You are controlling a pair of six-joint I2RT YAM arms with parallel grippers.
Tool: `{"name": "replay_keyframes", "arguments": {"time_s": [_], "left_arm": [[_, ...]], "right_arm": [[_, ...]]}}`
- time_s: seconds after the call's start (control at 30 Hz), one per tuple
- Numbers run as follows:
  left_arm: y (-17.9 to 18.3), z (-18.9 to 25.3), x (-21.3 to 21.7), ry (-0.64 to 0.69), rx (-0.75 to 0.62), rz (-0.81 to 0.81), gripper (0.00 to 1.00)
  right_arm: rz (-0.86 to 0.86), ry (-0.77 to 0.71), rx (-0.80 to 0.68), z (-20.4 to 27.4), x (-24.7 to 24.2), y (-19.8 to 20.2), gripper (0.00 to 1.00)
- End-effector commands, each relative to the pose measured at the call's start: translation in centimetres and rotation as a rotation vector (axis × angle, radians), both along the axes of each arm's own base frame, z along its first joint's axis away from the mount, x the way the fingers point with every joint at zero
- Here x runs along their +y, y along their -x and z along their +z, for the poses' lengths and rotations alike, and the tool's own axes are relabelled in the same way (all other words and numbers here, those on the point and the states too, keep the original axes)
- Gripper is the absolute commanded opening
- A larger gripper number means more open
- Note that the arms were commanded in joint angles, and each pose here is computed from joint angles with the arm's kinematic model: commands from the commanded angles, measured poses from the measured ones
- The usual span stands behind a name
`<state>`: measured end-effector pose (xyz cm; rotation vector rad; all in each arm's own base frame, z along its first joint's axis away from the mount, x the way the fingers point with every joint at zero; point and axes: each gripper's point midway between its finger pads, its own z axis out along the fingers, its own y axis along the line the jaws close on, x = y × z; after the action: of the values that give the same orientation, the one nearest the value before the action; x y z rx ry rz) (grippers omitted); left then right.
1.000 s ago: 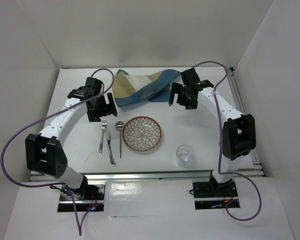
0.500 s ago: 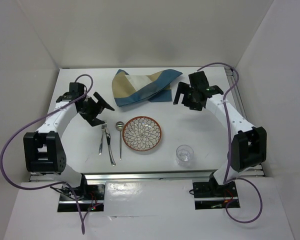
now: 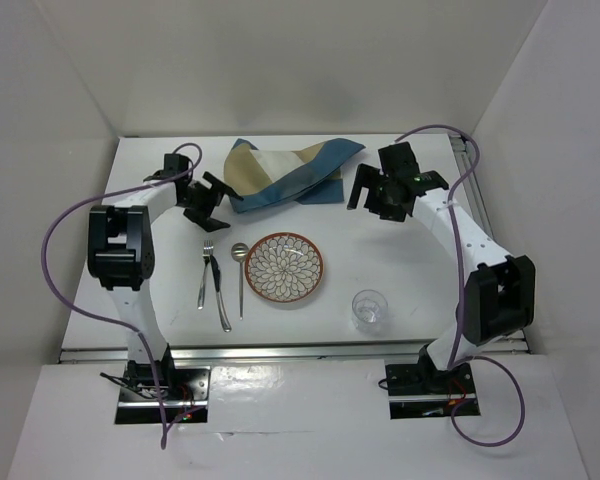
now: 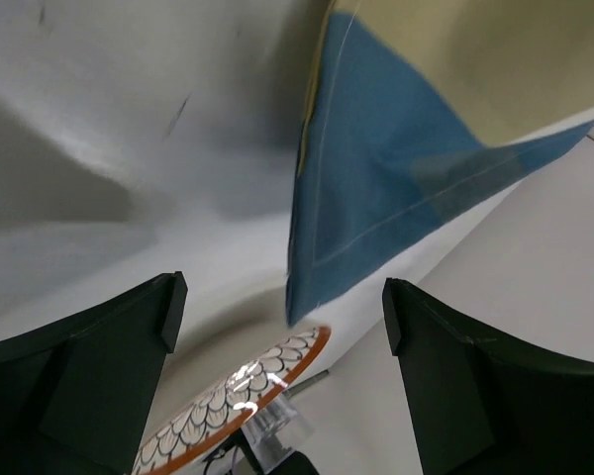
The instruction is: Set the dinner table for one person
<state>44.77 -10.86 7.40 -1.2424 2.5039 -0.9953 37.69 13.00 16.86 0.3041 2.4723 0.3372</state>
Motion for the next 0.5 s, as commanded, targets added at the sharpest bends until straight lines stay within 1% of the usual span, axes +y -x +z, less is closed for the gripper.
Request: {"name": "replay_keyframes", "arguments": {"time_s": [0.0, 0.1, 0.13, 0.2, 0.23, 0.3, 0.4, 0.47], "left_arm": [[-2.2, 1.2, -0.4, 0.023, -0.046, -0.003, 1.00], [-3.2, 0.2, -0.2, 0.018, -0.043, 0.014, 0.99], [-3.3, -1.1, -0.2, 0.018, -0.011, 0.014, 0.97], [-4.1, -1.2, -0.6, 0.018, -0.013, 0.005, 0.96], [-3.9, -1.7, -0.6, 0.019, 0.007, 0.005, 0.94], [-4.0, -1.6, -1.2, 0.018, -0.006, -0.007, 0.93], [-4.1, -1.5, -1.7, 0.023, -0.010, -0.008, 0.88], [-4.5, -1.6, -1.7, 0.028, -0.012, -0.001, 0.84]], "right_arm": [[0.002, -0.005, -0.052, 2.8, -0.5, 0.4, 1.00], [0.002, -0.007, -0.063, 3.2, -0.6, 0.4, 1.00], [0.002, -0.007, -0.063, 3.2, -0.6, 0.4, 1.00], [0.002, -0.003, -0.045, 2.7, -0.6, 0.5, 1.00], [0.008, -0.012, -0.052, 3.1, -0.4, 0.4, 0.98], [0.008, -0.012, -0.052, 3.1, -0.4, 0.4, 0.96], [0.015, -0.006, -0.054, 2.8, -0.3, 0.1, 0.96], [0.022, -0.011, -0.041, 2.4, -0.1, 0.1, 0.92]]}}
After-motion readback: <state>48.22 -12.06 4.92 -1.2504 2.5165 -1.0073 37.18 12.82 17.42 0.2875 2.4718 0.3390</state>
